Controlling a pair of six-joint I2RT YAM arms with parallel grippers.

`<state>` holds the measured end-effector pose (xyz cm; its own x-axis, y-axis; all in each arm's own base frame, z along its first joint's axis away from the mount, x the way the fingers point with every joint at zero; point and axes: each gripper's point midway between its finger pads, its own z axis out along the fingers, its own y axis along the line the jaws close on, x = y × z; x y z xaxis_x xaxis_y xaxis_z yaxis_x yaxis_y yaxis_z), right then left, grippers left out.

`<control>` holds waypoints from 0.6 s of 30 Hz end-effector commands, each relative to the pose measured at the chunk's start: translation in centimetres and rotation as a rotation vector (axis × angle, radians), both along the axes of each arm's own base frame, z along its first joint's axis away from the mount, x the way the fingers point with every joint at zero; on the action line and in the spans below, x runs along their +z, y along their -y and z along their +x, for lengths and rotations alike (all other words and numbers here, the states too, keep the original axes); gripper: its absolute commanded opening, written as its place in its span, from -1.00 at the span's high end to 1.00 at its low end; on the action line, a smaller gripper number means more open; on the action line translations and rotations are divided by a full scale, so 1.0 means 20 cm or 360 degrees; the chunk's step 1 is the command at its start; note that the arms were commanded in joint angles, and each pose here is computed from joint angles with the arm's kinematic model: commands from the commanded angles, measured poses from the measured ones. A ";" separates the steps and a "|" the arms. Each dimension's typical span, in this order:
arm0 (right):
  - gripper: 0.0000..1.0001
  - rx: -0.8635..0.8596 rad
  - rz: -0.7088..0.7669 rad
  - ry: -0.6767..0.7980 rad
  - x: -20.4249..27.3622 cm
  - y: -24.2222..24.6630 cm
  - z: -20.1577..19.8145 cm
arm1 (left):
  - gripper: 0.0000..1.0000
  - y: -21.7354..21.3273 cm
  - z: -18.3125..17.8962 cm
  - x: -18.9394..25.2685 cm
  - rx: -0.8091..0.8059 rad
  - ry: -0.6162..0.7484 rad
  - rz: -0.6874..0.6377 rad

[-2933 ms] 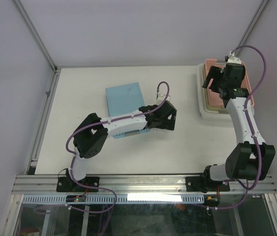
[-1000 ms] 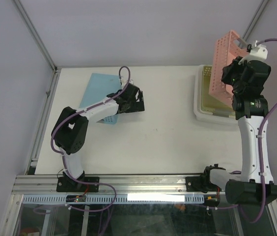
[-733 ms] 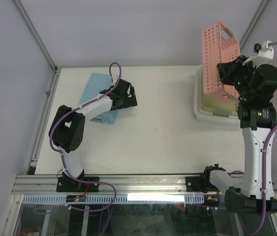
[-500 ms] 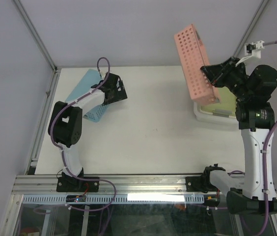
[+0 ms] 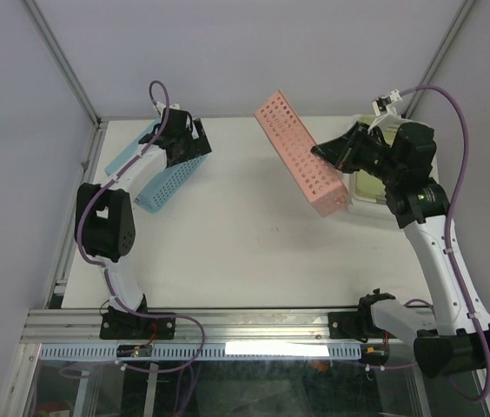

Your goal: Turn the large container upside down

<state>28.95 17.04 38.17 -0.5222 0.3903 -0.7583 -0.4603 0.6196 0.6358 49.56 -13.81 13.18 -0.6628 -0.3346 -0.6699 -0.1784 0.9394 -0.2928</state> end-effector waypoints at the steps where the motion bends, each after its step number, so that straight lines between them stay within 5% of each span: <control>1: 1.00 -0.0029 0.0097 0.0160 0.12 -0.01 0.03 | -0.98 0.04 -0.12 0.42 -0.0102 0.0233 -0.0142; 18: 1.00 0.0111 0.0823 -0.0269 -0.09 -0.48 0.19 | -0.98 0.02 -0.56 0.93 -0.0217 0.0547 -0.0372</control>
